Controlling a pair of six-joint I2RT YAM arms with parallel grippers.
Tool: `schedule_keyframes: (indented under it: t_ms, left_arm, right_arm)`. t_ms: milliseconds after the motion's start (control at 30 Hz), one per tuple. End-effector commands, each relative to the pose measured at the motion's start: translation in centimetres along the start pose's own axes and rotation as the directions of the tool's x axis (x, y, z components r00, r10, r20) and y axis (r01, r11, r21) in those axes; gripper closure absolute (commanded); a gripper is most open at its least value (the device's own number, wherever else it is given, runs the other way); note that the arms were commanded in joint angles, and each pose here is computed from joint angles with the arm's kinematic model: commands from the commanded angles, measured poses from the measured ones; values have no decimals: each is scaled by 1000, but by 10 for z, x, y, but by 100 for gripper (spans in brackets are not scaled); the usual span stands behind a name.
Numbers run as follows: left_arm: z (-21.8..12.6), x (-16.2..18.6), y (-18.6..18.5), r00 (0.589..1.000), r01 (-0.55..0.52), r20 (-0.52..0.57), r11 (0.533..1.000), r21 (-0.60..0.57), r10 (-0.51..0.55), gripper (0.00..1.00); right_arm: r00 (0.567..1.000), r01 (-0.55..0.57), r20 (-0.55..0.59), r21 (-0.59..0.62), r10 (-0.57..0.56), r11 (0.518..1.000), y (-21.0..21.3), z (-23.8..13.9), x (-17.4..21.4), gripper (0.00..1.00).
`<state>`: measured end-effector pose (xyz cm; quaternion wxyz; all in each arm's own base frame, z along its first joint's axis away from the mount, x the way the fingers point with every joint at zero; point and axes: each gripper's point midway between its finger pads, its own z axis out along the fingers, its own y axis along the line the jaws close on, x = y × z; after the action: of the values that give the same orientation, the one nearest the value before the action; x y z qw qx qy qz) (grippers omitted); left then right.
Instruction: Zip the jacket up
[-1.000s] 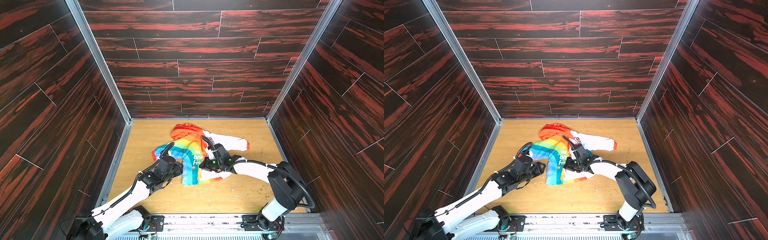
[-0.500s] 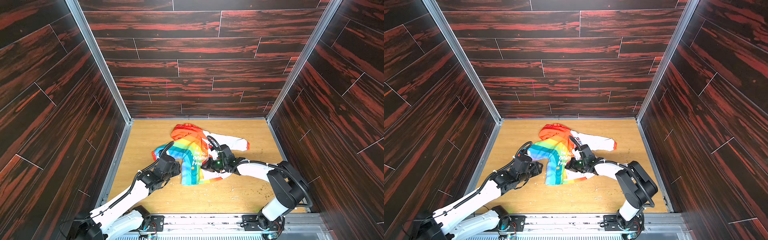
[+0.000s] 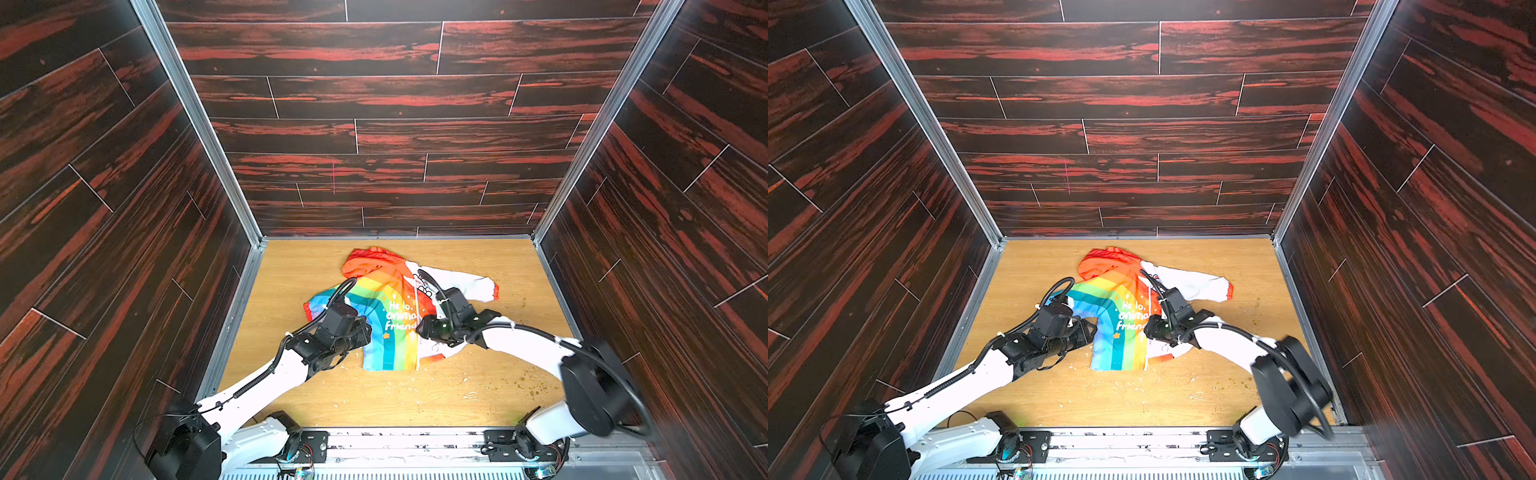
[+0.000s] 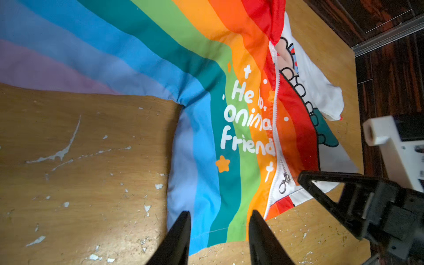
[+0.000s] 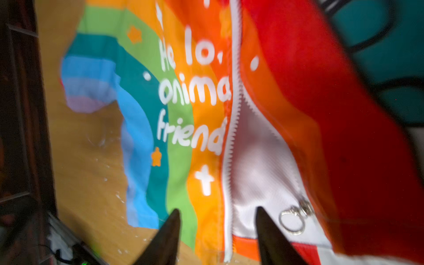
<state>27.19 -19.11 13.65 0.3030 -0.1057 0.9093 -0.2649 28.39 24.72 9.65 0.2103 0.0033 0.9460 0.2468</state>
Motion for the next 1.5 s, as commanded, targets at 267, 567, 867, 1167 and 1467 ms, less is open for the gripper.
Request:
schedule_keyframes:
  t_ms: [267,567,867,1167,1467]
  left_arm:
    - [-41,-55,-21,936,8,347,989,149,-60,38]
    - [-20,-40,-23,965,76,234,981,177,-117,35]
    - [11,-7,-41,985,114,98,955,276,-145,43]
    - [11,4,-49,988,97,88,954,283,-126,44]
    - [10,7,-48,988,100,84,955,281,-128,44]
  right_arm:
    - [896,-29,431,300,-108,953,-55,-106,-67,1]
    - [970,-25,241,-11,27,1000,-31,-66,-24,21]
    - [985,-129,109,-74,137,989,-45,-24,16,52]
    - [982,-171,78,-14,171,985,-60,2,21,52]
    - [975,-207,82,15,205,978,-70,18,18,49]
